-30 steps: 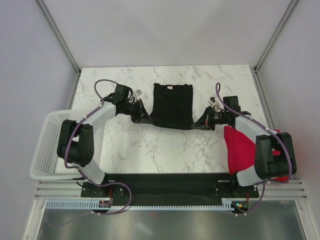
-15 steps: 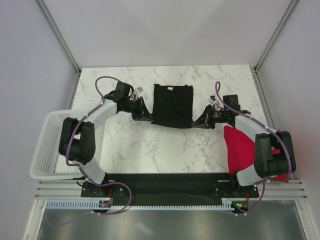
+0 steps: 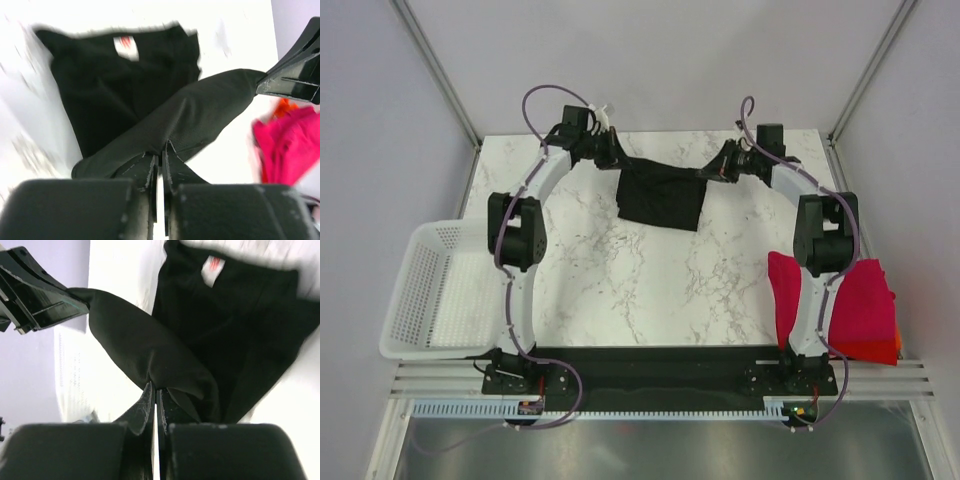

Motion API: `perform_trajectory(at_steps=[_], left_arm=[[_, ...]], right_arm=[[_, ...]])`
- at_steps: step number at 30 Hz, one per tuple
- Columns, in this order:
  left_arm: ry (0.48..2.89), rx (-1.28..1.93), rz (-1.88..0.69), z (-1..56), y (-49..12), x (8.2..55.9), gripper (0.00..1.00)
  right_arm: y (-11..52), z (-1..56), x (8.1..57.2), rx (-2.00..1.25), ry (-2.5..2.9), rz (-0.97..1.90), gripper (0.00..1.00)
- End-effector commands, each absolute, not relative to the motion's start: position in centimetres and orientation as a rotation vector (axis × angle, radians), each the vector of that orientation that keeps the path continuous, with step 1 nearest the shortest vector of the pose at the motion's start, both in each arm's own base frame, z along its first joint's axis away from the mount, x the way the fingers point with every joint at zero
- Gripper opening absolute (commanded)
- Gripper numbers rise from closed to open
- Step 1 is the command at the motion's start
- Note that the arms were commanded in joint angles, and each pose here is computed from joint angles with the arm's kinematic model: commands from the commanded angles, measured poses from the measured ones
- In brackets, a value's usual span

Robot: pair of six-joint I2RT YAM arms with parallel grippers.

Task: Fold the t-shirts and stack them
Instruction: Fold the tshirt

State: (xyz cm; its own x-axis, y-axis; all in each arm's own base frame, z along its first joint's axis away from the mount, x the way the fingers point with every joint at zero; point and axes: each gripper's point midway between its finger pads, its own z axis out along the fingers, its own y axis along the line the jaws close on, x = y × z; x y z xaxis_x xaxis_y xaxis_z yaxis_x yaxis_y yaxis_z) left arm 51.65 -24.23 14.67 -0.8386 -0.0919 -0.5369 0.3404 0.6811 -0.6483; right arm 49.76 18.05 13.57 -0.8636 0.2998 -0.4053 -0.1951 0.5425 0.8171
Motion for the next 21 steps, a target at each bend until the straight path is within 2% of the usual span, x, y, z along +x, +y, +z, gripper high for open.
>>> perform_trajectory(at_steps=[1,2,3,4,6,8,9,10,12,16,21], left_arm=[[2.260,0.285,-1.004,12.1,-24.3,56.5,0.09],[2.179,0.306,-1.002,13.9,-24.7,58.5,0.10],[2.174,0.302,-0.999,11.0,-24.9,60.2,0.15],[2.106,0.307,-0.977,12.6,-25.0,61.8,0.23],[2.065,0.287,-0.959,11.6,-25.1,63.5,0.45],[2.047,0.299,-0.955,12.2,-25.3,63.6,0.69],[2.023,0.312,-0.950,14.0,-25.3,63.3,0.78],[2.025,0.336,-0.931,14.1,-25.0,62.9,0.99],[1.987,0.345,-0.873,17.5,-24.0,62.6,1.00],[2.053,0.339,-0.765,18.1,-21.8,61.1,1.00],[2.198,0.380,-0.764,14.5,-20.8,58.1,1.00]], right_arm=[[17.6,12.5,54.7,0.012,2.191,1.228,0.05],[17.5,12.0,55.9,0.017,2.179,1.216,0.06],[17.4,11.0,57.8,0.023,2.160,1.201,0.09],[17.2,10.4,58.8,0.031,2.148,1.192,0.13],[17.2,10.2,60.9,0.020,2.107,1.176,0.28],[17.4,11.0,61.4,0.026,2.075,1.186,0.37],[17.4,12.1,60.9,0.031,2.068,1.187,0.48],[17.4,12.9,60.5,0.041,2.061,1.192,0.53],[17.3,15.4,58.9,0.028,2.038,1.191,0.57],[17.2,17.8,56.0,-0.028,2.022,1.183,0.61],[16.7,15.5,53.4,-0.025,2.137,1.152,0.60]])
